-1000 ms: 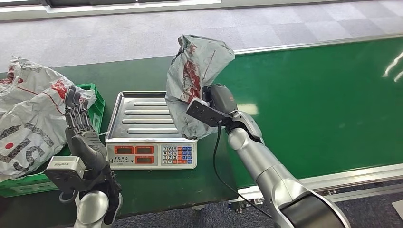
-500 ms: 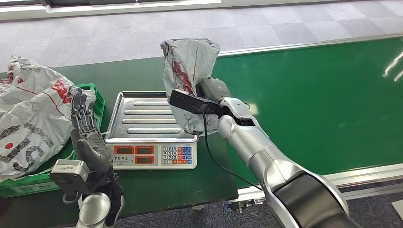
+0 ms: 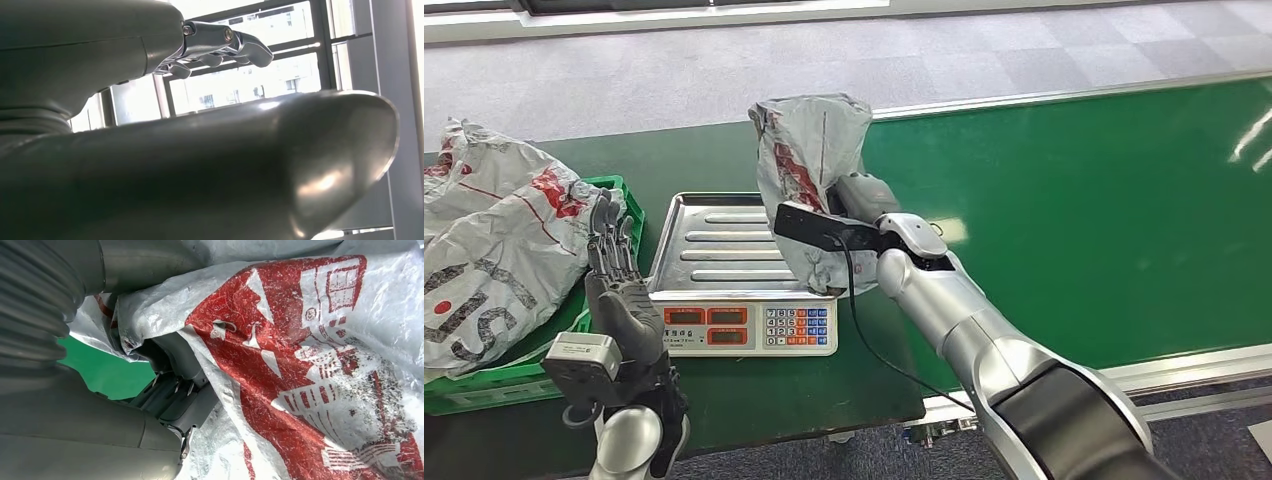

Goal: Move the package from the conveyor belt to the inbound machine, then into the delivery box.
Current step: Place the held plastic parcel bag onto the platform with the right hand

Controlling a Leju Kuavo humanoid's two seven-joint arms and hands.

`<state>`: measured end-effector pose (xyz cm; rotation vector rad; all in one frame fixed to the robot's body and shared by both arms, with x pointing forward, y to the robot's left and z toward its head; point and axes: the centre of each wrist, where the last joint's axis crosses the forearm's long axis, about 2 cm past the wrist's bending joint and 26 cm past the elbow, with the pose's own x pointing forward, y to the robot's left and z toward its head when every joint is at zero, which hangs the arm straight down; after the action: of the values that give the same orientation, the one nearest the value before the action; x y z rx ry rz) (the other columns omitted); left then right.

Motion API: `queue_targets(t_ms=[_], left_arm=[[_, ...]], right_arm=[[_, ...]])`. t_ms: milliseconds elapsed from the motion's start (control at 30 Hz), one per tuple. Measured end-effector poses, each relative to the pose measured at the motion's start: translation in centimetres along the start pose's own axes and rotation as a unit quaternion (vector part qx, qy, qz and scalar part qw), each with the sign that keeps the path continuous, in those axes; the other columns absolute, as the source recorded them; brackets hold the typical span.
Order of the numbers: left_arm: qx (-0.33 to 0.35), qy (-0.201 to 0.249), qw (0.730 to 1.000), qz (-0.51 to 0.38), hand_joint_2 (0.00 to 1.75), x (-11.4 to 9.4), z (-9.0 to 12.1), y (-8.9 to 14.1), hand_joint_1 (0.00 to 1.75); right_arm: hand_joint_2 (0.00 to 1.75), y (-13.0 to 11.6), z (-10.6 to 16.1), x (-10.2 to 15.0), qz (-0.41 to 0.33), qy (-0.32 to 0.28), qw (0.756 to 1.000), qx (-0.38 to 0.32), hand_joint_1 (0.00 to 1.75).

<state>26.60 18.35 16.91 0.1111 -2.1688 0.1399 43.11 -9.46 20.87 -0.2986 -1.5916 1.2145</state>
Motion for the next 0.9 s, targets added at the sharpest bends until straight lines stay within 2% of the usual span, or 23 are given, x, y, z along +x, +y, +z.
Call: queue_targets(t_ms=[300, 567, 700, 733, 800, 833, 867, 900], left_arm=[[-0.015, 0.011, 1.000, 0.008, 0.00, -0.4, 0.4, -0.5, 0.00], [-0.023, 0.013, 1.000, 0.015, 0.00, -0.4, 0.6, -0.8, 0.00], [-0.024, 0.013, 1.000, 0.015, 0.00, -0.4, 0.7, -0.9, 0.00], [-0.024, 0.013, 1.000, 0.015, 0.00, -0.4, 0.7, -0.9, 0.00], [-0.023, 0.014, 1.000, 0.016, 0.00, -0.4, 0.7, -0.9, 0.00], [-0.024, 0.015, 0.999, 0.016, 0.00, -0.5, 0.7, -0.9, 0.00], [-0.024, 0.016, 0.999, 0.017, 0.00, -0.5, 0.7, -0.9, 0.00], [-0.024, 0.018, 0.999, 0.019, 0.00, -0.6, 0.7, -0.9, 0.00]], right_arm=[[1.75, 3.1, 0.6, 0.3, -0.046, -0.056, 0.997, 0.035, 1.75], [1.75, 3.5, 0.4, 1.0, -0.063, -0.065, 0.995, 0.046, 1.75], [1.75, 3.6, 0.3, 1.4, -0.043, -0.059, 0.996, 0.050, 1.75], [1.75, 3.6, 0.3, 1.6, -0.036, -0.058, 0.996, 0.051, 1.53], [1.75, 3.8, 0.2, 2.1, -0.026, -0.057, 0.997, 0.052, 0.66], [1.31, 3.9, 0.2, 2.3, -0.022, -0.059, 0.997, 0.051, 0.22], [0.87, 3.9, 0.2, 2.4, -0.015, -0.060, 0.997, 0.048, 0.00], [0.44, 4.0, 0.2, 2.5, -0.005, -0.061, 0.997, 0.039, 0.00]])
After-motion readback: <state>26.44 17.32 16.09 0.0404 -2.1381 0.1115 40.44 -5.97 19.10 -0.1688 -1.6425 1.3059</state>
